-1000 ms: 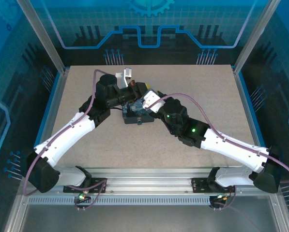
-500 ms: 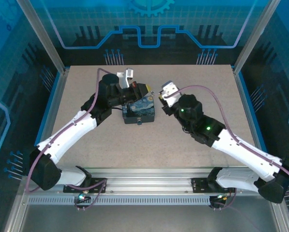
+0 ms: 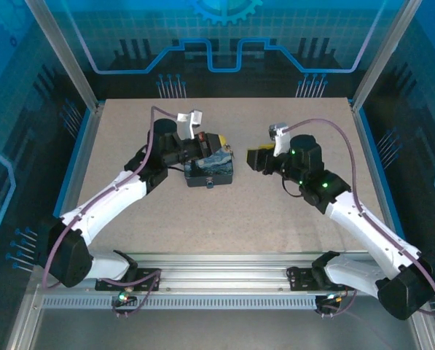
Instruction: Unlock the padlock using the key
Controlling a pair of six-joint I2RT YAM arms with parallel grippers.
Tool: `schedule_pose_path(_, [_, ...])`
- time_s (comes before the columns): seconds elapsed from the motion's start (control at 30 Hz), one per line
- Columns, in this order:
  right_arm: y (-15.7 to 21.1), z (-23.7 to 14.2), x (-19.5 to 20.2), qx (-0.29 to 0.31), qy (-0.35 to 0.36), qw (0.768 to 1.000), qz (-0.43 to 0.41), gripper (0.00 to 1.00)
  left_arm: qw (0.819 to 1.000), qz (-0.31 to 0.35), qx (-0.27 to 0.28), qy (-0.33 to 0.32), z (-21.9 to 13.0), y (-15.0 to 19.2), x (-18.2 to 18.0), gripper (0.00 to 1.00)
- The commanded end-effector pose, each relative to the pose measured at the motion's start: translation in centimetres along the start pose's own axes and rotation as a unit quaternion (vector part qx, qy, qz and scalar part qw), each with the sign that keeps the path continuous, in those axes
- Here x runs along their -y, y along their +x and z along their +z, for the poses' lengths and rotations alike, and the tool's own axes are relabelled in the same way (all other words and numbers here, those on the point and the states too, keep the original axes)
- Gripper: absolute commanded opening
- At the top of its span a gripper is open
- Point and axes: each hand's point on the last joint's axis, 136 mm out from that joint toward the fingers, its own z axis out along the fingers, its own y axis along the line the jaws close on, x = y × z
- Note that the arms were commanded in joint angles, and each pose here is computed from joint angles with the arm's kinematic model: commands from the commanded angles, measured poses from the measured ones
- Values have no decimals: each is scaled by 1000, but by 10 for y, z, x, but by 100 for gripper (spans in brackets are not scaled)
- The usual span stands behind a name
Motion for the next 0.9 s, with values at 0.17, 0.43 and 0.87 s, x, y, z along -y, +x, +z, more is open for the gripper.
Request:
schedule_pose_path(0.17, [9, 14, -24, 27, -156, 974, 164, 49, 998, 9, 11, 55, -9, 11, 6, 0])
schedule_pose_path(0.43, [-1, 16, -26, 65, -202, 948, 239, 57, 997, -11, 20, 79, -9, 13, 8, 0])
schedule_pose_path(0.87, [-16, 18, -45, 89, -263, 924, 264, 48, 992, -44, 36, 110, -5, 7, 17, 0])
